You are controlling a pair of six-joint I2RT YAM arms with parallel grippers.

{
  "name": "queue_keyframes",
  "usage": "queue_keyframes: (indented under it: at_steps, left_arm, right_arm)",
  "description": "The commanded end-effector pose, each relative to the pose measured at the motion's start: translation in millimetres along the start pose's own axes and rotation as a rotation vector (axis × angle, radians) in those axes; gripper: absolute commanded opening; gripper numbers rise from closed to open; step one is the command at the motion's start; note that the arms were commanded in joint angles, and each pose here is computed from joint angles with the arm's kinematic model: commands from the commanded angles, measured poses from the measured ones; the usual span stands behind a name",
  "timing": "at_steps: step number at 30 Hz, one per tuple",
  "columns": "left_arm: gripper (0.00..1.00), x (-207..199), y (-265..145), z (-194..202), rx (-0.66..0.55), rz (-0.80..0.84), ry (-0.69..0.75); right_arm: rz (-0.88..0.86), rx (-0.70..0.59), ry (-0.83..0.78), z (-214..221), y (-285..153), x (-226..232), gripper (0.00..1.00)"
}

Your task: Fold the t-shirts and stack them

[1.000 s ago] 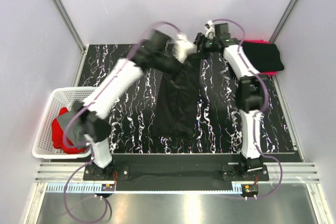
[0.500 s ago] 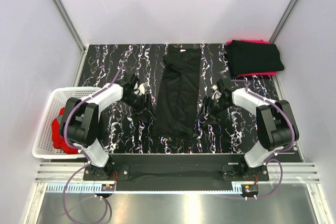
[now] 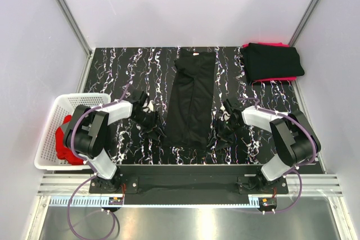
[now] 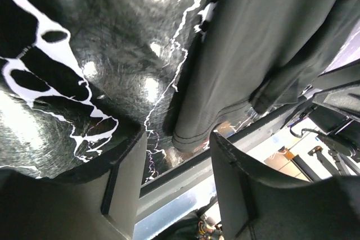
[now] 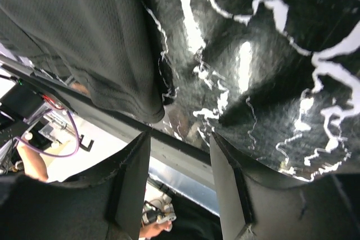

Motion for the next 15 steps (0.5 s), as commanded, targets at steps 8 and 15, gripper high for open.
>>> queue_keyframes:
  at_steps: [8,15]
  left_arm:
    - [0.54,-4.3,10.1,1.8,-0.027,0.006,0.045]
    - [0.52,-5.2,17.5,6.9,0.003,0.000,0.048]
  right_arm:
    - [-0.068,-0.040,-0.057,-7.4,13.5,15.5,0.53]
    - [-0.076,-0.044,-0.079,-17.4,22.7,25.2,0.54]
Point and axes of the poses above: each gripper's point midway between its finger pads, its own y axis out along the fingers, its own x axis along the line the jaws close on, z = x × y, the point moved 7 cm from there along -y, back along the fingers, and after that the axes turned 9 degrees about y, right-handed, at the moved point
